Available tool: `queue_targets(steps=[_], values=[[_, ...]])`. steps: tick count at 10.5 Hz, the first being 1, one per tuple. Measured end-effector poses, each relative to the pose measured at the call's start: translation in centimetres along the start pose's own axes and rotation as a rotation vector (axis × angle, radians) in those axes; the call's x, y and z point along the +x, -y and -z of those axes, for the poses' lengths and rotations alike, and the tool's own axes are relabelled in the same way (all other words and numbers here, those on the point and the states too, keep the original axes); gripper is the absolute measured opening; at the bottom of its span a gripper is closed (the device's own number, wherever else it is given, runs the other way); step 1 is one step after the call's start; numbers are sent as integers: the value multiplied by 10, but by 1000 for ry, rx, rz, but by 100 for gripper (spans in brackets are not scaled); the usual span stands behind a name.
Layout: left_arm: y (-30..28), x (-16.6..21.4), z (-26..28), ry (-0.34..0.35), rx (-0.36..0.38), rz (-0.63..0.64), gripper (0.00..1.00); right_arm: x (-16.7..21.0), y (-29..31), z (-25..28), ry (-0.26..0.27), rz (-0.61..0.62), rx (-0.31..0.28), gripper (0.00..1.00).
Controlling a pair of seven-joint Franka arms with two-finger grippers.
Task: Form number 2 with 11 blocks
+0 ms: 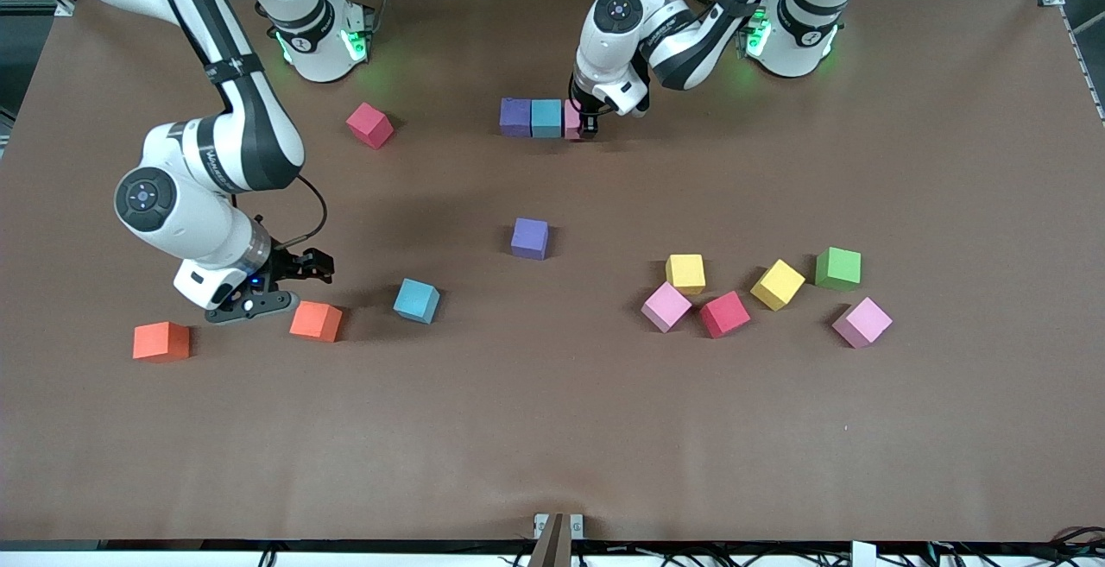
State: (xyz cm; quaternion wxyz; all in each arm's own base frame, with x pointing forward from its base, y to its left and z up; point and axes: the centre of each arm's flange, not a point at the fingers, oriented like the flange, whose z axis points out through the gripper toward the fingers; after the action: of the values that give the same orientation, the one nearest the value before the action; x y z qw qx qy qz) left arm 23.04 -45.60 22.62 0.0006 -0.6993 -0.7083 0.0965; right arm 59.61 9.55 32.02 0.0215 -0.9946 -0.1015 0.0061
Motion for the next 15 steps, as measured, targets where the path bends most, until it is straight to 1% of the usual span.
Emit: queue_targets(steps=[3,15], values=[[10,-5,-9,11,5,-19,57,0,3,-7,13,5,1,100],[13,-3,-22,1,26,-18,58,0,5,-7,14,8,1,100]])
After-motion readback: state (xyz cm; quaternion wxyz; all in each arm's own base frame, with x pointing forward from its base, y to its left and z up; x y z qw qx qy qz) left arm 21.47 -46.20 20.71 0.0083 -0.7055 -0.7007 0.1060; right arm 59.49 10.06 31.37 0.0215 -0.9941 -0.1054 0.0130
